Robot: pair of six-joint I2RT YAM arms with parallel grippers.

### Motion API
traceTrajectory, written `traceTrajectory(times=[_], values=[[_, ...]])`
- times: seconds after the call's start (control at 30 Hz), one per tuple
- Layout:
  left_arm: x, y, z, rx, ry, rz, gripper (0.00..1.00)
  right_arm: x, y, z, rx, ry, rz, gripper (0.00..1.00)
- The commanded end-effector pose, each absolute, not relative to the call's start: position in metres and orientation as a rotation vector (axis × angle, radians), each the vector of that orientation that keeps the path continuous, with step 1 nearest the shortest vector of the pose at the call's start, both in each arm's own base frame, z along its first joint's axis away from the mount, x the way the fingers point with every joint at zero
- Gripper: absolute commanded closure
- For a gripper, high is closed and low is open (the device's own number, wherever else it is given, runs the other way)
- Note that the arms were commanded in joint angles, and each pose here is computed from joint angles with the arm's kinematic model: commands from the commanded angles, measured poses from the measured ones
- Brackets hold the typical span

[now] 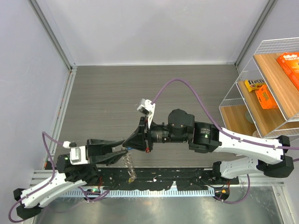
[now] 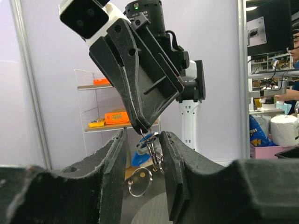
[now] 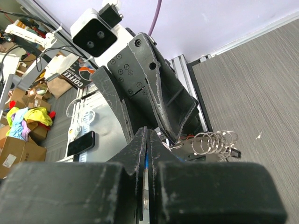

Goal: Put the keys on the keyring

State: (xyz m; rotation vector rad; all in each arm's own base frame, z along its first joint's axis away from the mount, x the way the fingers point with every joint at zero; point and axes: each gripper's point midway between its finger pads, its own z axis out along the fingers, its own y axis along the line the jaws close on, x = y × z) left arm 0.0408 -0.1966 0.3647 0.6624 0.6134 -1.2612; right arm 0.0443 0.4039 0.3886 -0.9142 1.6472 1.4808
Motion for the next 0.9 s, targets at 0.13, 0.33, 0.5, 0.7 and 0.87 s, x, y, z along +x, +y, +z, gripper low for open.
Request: traceTrajectory(times=[0.13, 0.33, 0.5, 0.7, 0.87], values=[[0.042, -0.184, 0.378, 0.598, 0.633, -1.273, 0.57, 0.043, 0.401, 0.417, -0.868, 1.562, 1.498, 0.94], [0.042, -0.183, 0.377, 0.597, 0.649, -1.277, 0.57, 0.040, 0.393, 0.420, -0.858, 1.556, 1.491, 0.94], [0.042, -0.186, 0.374, 0.603, 0.669, -1.295, 0.58, 0.041, 0.387, 0.426, -0.851, 1.541, 1.483, 0.94], [0.038, -0.185, 0.375, 0.616, 0.694, -1.324, 0.58, 0.040, 0.379, 0.430, -0.860, 1.526, 1.468, 0.94], [0.031, -0.182, 0.379, 0.612, 0.696, -1.377, 0.56, 0.039, 0.371, 0.430, -0.875, 1.525, 1.449, 0.94]])
